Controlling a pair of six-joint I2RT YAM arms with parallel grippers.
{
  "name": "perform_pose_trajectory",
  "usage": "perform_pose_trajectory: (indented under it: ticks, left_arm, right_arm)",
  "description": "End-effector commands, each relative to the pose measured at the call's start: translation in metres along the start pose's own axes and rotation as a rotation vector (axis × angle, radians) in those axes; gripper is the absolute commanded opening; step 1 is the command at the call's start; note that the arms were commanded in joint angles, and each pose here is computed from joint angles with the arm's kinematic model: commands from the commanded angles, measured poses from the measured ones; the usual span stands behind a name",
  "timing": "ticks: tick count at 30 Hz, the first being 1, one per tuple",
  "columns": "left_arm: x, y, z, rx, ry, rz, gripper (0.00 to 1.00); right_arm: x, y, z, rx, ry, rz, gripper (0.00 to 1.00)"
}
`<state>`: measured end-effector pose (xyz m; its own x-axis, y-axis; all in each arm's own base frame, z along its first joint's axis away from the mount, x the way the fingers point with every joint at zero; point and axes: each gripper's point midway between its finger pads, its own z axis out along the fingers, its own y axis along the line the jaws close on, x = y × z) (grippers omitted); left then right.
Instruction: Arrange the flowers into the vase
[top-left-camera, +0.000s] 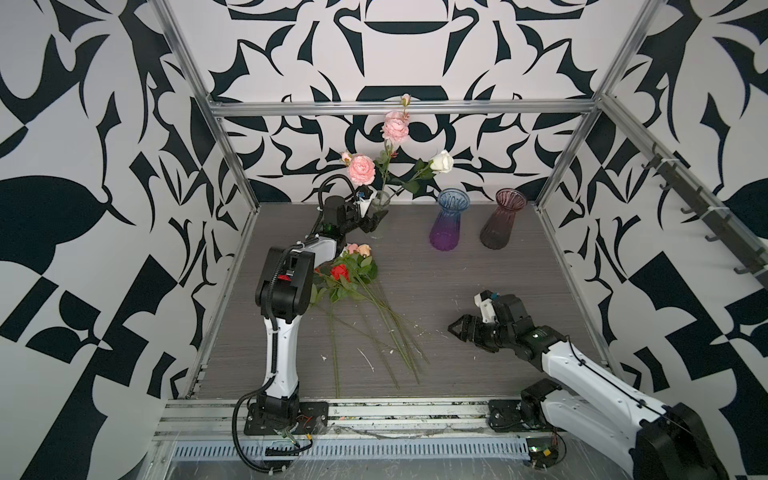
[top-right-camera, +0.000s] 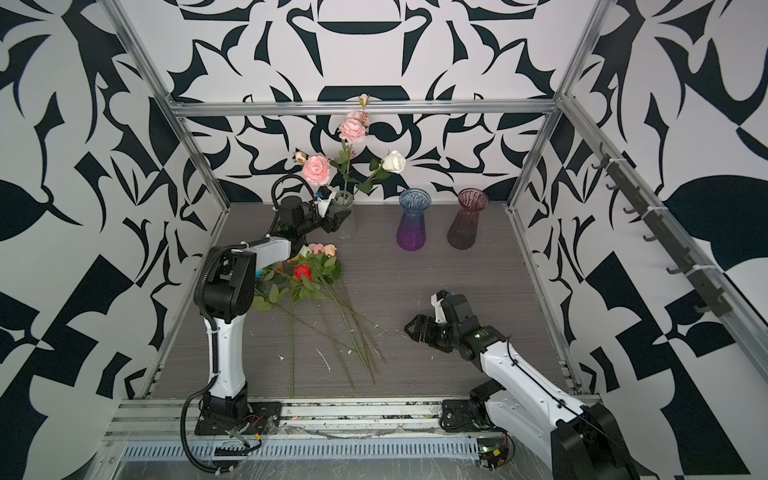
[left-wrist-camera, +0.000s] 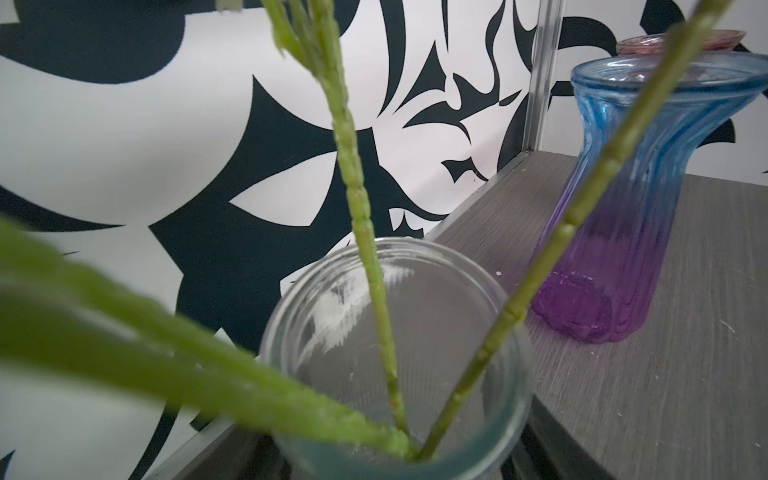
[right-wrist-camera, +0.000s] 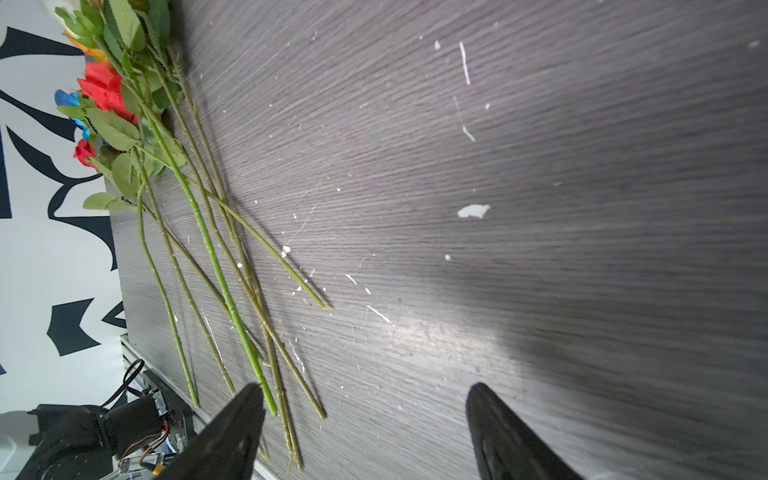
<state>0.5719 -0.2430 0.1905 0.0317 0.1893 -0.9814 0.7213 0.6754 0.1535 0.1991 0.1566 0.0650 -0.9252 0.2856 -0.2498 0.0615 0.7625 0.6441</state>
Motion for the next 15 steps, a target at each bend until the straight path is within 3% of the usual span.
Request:
perform_pose_trajectory:
  ticks: [1,15]
  left_arm:
    - [0.025,0.022,-0.003,-0.097,0.067,-0.007,0.55]
    - [0.044,0.061,-0.029,-0.216,0.109,-0.096,0.54]
  right_arm:
    - [-0.009,0.011,-0.003,-0.033,-0.027,-0.017,0.8]
    - [-0.009,0.011,-0.003,-0.034,-0.027,-0.016,0.8]
